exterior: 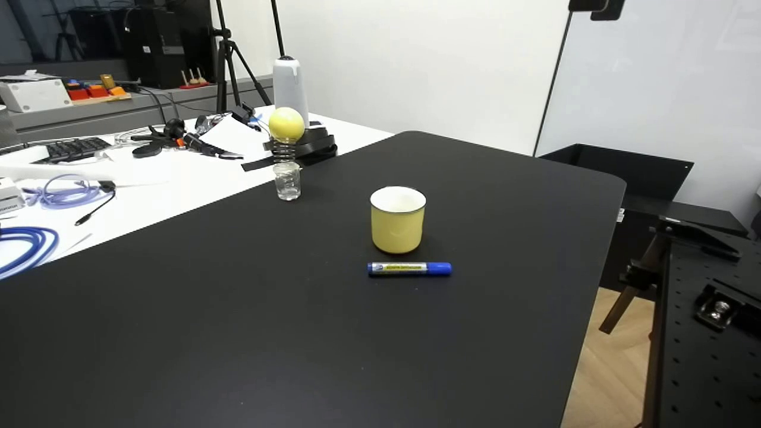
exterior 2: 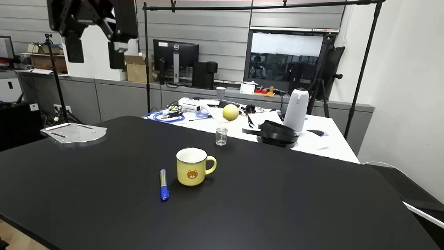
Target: Pick the marker and put it in the cup
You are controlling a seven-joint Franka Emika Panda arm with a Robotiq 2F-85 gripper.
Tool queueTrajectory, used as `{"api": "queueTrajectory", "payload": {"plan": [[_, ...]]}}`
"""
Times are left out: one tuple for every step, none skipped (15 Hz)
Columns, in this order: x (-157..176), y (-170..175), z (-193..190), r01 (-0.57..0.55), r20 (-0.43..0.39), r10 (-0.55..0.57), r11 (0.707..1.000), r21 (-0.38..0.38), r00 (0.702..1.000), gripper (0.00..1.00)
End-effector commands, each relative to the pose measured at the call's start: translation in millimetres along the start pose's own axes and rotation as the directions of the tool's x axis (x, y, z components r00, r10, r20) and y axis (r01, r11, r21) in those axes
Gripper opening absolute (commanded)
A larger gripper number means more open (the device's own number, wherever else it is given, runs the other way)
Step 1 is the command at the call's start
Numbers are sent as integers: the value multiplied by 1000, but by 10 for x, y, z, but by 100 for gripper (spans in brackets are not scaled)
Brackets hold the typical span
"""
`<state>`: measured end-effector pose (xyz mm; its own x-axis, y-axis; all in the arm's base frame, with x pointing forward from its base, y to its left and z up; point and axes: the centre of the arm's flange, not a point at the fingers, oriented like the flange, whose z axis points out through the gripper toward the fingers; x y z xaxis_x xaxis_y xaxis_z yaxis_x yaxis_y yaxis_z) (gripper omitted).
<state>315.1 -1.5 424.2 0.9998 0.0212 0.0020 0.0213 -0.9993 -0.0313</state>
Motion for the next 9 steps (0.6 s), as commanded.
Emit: {"api": "queueTrajectory", "payload": {"plan": [[41, -159, 5, 113, 16, -112, 985, -132, 994, 100], [99, -154, 38, 128, 19, -126, 971, -201, 992, 100], [165, -122, 90, 140, 38, -135, 956, -256, 990, 100], [233, -71, 162, 164, 56, -154, 936, -310, 986, 100], [300, 8, 253, 171, 70, -156, 921, -350, 985, 100], [373, 104, 345, 180, 82, -161, 908, -378, 984, 100], [459, 217, 446, 185, 85, -165, 905, -383, 983, 100], [533, 303, 529, 190, 84, -171, 905, -382, 982, 100], [565, 356, 549, 195, 87, -176, 918, -346, 981, 100]]}}
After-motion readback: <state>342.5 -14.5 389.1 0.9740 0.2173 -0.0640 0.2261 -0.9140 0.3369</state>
